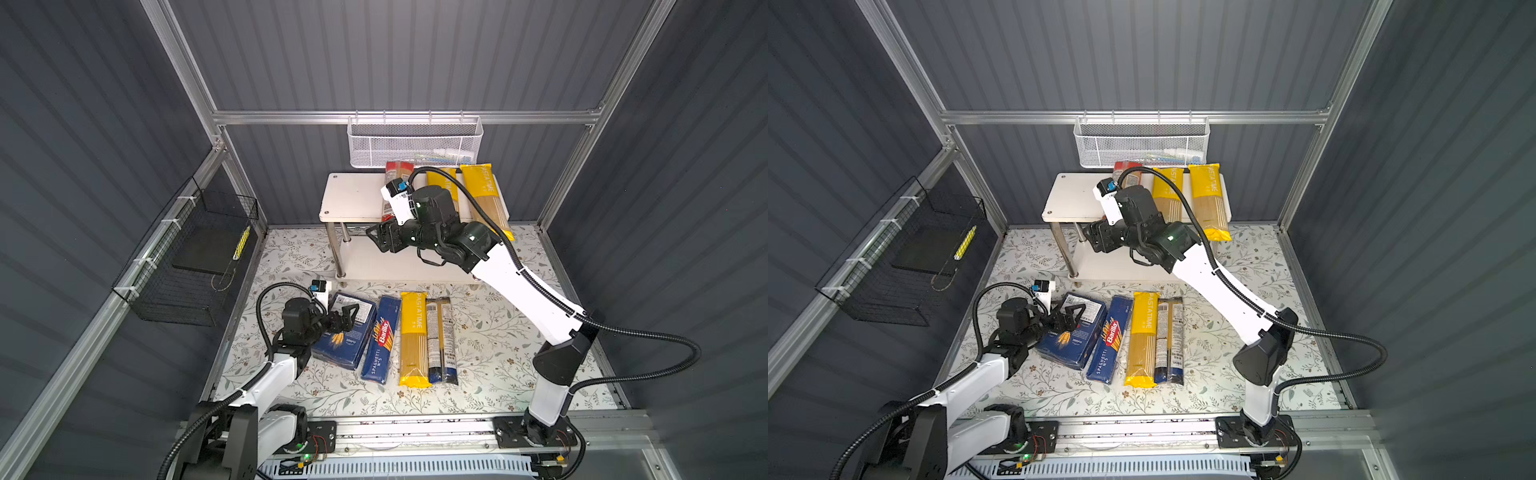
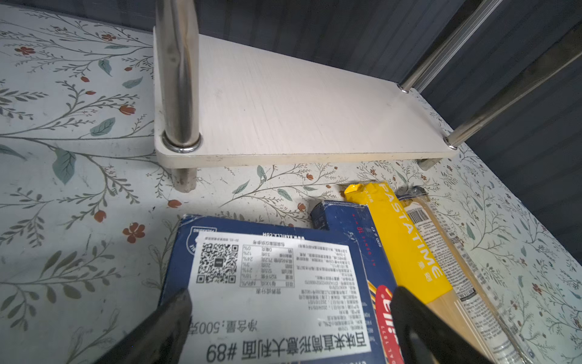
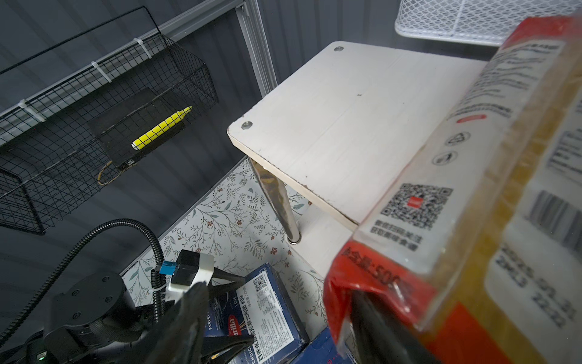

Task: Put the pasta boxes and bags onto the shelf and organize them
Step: 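Open the right gripper and draw it back toward the table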

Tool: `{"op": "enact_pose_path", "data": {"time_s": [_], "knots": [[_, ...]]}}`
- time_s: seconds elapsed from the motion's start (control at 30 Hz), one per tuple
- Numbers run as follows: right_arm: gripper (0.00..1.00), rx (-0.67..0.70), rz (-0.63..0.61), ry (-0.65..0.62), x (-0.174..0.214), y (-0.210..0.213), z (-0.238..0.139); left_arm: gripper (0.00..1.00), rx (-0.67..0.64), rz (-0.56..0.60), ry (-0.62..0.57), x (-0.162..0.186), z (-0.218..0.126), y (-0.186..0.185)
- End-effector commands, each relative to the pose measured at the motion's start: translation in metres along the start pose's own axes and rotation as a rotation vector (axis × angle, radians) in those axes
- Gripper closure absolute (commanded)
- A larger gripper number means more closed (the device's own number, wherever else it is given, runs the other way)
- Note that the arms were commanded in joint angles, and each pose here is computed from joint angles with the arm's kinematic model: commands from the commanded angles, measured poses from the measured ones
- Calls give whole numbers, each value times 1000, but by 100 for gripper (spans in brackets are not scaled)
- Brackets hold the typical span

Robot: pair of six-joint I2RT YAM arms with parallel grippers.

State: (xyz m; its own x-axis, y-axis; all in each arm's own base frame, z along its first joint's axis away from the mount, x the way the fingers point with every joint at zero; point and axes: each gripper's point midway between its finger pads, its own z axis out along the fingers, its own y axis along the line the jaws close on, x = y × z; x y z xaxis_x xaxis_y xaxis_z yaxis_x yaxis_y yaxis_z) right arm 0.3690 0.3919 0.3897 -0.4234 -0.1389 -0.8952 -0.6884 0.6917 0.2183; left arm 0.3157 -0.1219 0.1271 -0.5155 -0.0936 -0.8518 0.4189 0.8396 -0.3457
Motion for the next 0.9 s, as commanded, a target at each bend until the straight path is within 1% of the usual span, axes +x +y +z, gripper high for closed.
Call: {"op": "enact_pose_path", "data": {"time_s": [0.0, 0.13, 0.33, 0.6, 0.67, 0.73, 0.77, 0.87], "knots": [[26, 57, 10, -39, -10, -21, -4, 1, 4, 15, -13, -9, 0, -3], [25, 20, 0, -63, -11, -11, -20, 1, 5, 17, -16, -10, 0, -4], [24, 20, -17, -124, -11, -7, -50, 1, 4, 16, -15, -10, 0, -4], [22, -12, -23, -114, 8, 5, -77, 1, 4, 17, -16, -10, 0, -4], [21, 8, -23, -107, 18, 3, -85, 1, 4, 18, -19, -10, -1, -4], [21, 68, -39, -101, 31, -4, -94, 1, 3, 18, -18, -10, 0, -4], [21, 94, -44, -120, 33, -7, -98, 1, 5, 18, -19, -10, -1, -4], [21, 155, -24, -95, 56, -18, -109, 1, 4, 18, -20, -10, 0, -4]]}}
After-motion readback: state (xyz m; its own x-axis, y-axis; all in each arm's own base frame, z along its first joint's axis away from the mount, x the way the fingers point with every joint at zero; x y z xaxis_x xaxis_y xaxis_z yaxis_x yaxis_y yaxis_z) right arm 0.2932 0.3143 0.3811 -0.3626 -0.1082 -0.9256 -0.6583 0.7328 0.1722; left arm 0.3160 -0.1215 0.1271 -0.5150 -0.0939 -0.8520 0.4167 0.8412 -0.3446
